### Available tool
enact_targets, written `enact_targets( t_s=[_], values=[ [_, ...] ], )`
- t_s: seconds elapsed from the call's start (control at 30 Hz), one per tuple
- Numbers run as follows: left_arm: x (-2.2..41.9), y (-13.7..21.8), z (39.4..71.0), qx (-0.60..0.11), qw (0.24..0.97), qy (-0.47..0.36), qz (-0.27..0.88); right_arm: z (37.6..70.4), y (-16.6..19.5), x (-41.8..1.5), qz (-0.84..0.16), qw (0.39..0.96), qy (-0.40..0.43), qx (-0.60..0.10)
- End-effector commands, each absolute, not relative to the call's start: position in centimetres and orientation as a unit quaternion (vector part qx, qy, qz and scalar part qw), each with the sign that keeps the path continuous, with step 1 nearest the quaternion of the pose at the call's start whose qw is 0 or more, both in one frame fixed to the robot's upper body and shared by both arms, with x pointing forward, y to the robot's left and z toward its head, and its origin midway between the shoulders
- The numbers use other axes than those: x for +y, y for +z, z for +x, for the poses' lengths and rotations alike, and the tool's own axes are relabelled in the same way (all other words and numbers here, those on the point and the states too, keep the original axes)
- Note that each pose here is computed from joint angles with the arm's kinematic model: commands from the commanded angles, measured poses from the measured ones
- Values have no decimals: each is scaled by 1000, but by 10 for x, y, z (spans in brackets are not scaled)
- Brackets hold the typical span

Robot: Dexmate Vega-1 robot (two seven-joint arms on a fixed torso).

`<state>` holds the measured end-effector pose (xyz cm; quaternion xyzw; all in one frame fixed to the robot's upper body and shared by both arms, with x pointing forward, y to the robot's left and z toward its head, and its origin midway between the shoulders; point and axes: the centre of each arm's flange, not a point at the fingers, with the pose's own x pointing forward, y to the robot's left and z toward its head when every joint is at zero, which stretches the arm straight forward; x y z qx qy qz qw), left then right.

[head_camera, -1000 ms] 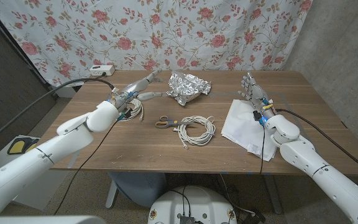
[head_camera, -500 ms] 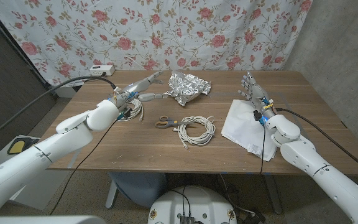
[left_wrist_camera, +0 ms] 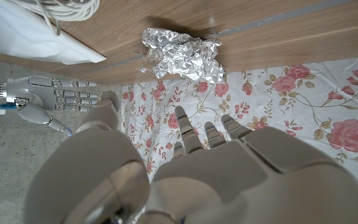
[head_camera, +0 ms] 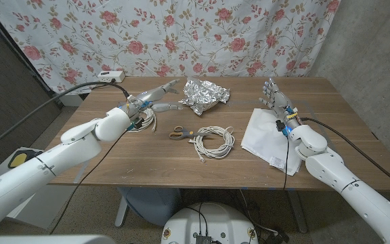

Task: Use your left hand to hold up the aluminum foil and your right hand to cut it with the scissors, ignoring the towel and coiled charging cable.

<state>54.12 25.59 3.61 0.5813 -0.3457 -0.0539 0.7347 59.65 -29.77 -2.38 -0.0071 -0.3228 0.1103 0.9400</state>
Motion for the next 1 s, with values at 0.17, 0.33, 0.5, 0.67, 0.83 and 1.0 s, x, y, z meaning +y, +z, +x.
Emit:
enact_targets(
  t_s=[0.17,0.33,0.5,0.67,0.83,1.0],
  values=[
    [249,37,536,-331,719,-64,607,596,-24,-292,-23,939,120,-323],
    [249,34,535,-327,713,-65,616,594,-23,-292,-38,937,117,-326],
    [245,32,534,-319,709,-70,625,592,-23,-294,-42,936,116,-330],
    [241,35,532,-322,698,-68,636,591,-22,-295,-43,936,114,-330],
    [235,37,524,-329,667,-51,666,591,-24,-296,-39,937,113,-329],
    [233,33,525,-327,669,-60,665,592,-26,-299,-37,937,111,-328]
  ],
)
